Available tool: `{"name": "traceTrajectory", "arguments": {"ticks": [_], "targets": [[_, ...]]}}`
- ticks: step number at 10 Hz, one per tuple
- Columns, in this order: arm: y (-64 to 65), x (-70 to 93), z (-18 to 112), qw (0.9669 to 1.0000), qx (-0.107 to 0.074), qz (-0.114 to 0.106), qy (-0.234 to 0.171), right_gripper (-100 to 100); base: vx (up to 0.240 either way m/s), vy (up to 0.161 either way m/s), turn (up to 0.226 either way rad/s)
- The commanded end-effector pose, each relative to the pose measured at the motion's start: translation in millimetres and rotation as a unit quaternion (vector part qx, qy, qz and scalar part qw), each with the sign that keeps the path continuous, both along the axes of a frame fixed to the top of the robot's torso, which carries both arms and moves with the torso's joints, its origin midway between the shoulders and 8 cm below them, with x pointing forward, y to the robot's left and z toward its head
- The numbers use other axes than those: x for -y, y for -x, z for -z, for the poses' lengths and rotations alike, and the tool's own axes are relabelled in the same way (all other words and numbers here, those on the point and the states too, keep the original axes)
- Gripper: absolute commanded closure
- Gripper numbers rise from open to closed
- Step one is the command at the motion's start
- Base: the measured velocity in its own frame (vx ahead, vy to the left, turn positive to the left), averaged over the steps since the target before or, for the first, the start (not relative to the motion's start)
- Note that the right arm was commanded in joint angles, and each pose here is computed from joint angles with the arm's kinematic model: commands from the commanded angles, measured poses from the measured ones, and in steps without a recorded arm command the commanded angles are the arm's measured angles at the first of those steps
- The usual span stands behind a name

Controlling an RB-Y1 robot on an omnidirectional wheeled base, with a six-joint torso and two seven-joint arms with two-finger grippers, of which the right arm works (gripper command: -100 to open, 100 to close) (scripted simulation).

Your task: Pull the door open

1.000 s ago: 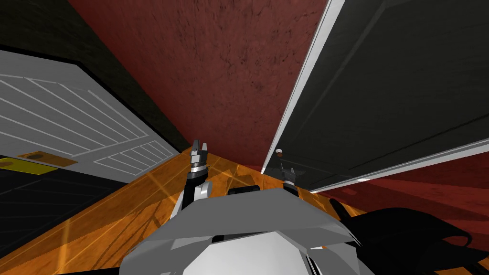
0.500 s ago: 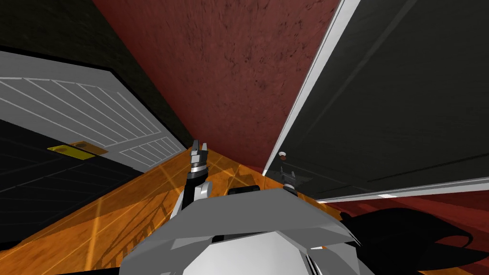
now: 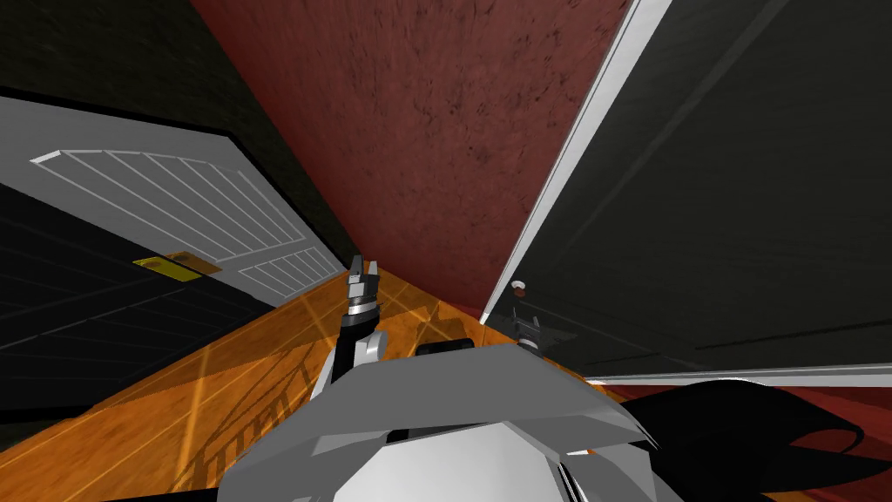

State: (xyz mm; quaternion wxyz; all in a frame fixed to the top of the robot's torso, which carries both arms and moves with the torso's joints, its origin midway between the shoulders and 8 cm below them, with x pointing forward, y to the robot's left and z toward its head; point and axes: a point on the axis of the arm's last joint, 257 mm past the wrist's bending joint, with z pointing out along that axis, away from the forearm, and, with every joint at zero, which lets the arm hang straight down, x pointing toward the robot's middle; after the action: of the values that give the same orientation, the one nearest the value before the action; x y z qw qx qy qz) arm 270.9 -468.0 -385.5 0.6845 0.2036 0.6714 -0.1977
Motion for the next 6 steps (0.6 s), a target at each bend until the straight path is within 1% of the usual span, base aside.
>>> {"name": "traceTrajectory", "arguments": {"ticks": [1, 4, 6], "targets": [[-0.4, 9.4, -1.5, 1.0000, 0.000, -0.004, 0.006, -100, 0.132, -0.041, -0.024], [1.3, 27.4, -1.3, 0.9999, -0.001, -0.010, 0.009, -100, 0.172, -0.045, -0.025], [2.5, 34.2, 0.4, 0.9999, -0.001, -0.011, 0.007, -100, 0.162, -0.038, -0.019]]}}
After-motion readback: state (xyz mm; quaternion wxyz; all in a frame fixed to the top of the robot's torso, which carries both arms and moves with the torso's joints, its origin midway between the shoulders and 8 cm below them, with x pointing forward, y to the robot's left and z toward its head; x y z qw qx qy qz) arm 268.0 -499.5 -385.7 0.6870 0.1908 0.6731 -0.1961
